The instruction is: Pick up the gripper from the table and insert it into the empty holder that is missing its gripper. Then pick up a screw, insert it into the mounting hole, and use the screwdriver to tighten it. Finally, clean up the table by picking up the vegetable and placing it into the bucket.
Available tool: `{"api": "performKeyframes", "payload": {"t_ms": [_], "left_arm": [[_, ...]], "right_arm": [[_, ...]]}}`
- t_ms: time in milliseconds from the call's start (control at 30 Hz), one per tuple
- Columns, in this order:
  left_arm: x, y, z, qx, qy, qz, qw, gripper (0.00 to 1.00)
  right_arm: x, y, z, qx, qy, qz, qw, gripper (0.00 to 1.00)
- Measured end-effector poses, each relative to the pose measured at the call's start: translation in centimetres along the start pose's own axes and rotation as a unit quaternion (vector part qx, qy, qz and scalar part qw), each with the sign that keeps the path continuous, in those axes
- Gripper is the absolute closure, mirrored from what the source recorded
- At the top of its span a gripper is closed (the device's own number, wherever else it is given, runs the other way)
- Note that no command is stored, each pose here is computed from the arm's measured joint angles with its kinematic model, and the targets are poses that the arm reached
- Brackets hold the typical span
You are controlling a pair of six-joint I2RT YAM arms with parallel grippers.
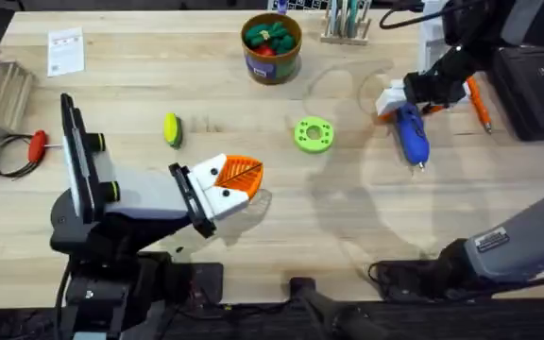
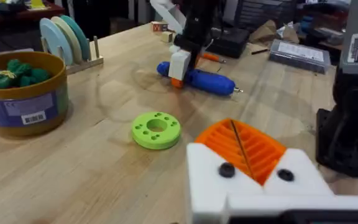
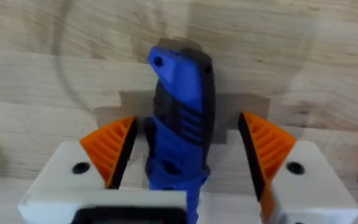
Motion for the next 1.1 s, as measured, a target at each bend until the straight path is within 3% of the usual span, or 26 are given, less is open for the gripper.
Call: {"api": "performKeyframes", "payload": {"t_ms": [67, 133, 200, 300, 333, 367, 833, 967, 1100], "left_arm": [[0.0, 0.0, 0.0, 0.0, 0.0, 0.0, 1.0, 0.996], [0.0, 0.0, 0.0, 0.0, 0.0, 0.0, 1.0, 0.996], [0.0, 0.0, 0.0, 0.0, 0.0, 0.0, 1.0, 0.996], [0.0, 0.0, 0.0, 0.0, 0.0, 0.0, 1.0, 0.996], [0.0, 0.0, 0.0, 0.0, 0.0, 0.0, 1.0, 0.996], [0.0, 0.0, 0.0, 0.0, 0.0, 0.0, 1.0, 0.996], [0.0, 0.0, 0.0, 0.0, 0.0, 0.0, 1.0, 0.996], [0.0, 0.0, 0.0, 0.0, 0.0, 0.0, 1.0, 0.996], [0.0, 0.0, 0.0, 0.0, 0.0, 0.0, 1.0, 0.996]], "right_arm": [[0.0, 0.0, 0.0, 0.0, 0.001, 0.001, 1.0, 0.054], [0.0, -0.1, 0.0, 0.003, 0.002, 0.004, 1.0, 0.169], [0.0, -0.1, 0.0, 0.005, 0.002, 0.005, 1.0, 0.4], [-0.1, -0.3, 0.0, 0.008, 0.005, 0.012, 1.0, 0.828], [-0.2, -0.3, 0.1, 0.008, 0.006, 0.014, 1.0, 0.939], [-0.2, -0.4, 0.0, 0.006, 0.005, 0.014, 1.0, 0.976], [0.8, -0.3, 0.2, 0.003, 0.001, 0.017, 1.0, 0.977], [4.2, -0.3, 0.1, -0.01, -0.035, 0.03, 0.999, 0.977], [10.2, -0.4, -1.1, -0.026, -0.125, 0.062, 0.99, 0.977]]}}
Point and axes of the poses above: each hand's point on the last joint's axis, 136 mm out from that joint toward the fingers, its own x axis back along the fingers, its own y axis along the line the jaws close on, z = x × y, the point moved 6 cm from there along x, back along the fingers, and after that the axes turned 13 degrees about x, right-handed, at the moved point
